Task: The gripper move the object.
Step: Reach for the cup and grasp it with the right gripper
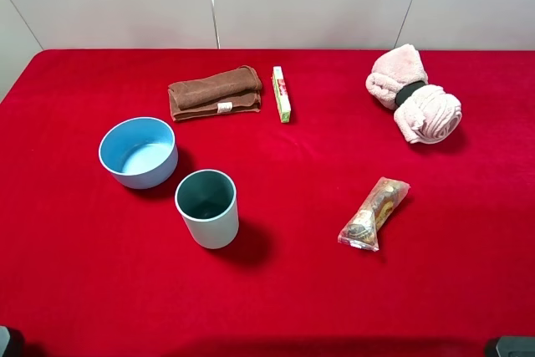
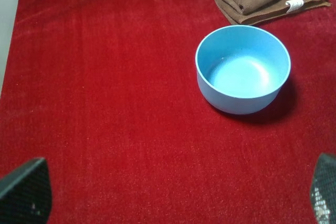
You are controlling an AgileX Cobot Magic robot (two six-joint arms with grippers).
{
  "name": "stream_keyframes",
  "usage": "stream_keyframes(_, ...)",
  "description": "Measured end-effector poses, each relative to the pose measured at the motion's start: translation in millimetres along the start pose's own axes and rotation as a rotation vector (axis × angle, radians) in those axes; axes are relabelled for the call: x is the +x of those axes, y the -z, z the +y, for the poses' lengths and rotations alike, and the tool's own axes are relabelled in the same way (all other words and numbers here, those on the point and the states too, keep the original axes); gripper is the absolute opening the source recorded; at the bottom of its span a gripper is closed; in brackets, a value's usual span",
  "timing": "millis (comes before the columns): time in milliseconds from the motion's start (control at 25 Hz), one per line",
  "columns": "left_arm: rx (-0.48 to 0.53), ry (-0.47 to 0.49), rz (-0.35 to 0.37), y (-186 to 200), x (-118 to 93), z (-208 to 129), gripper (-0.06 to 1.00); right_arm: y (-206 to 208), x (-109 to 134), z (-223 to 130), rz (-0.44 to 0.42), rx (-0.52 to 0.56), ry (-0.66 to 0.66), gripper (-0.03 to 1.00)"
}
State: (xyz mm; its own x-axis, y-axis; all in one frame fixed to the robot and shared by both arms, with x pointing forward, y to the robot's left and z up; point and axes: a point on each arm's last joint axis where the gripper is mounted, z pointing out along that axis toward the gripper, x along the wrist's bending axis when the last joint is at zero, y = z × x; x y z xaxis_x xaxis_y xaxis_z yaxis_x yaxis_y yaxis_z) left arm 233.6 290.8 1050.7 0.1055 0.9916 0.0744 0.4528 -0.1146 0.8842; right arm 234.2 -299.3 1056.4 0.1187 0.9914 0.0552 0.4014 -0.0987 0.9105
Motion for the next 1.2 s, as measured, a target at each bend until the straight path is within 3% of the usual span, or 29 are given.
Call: stream_keyframes(1200, 0.0, 0.0, 0.0, 0.0, 0.0, 0.0, 0.98, 1.4, 3.7, 1.9, 0.04, -0.015, 0.037, 0.69)
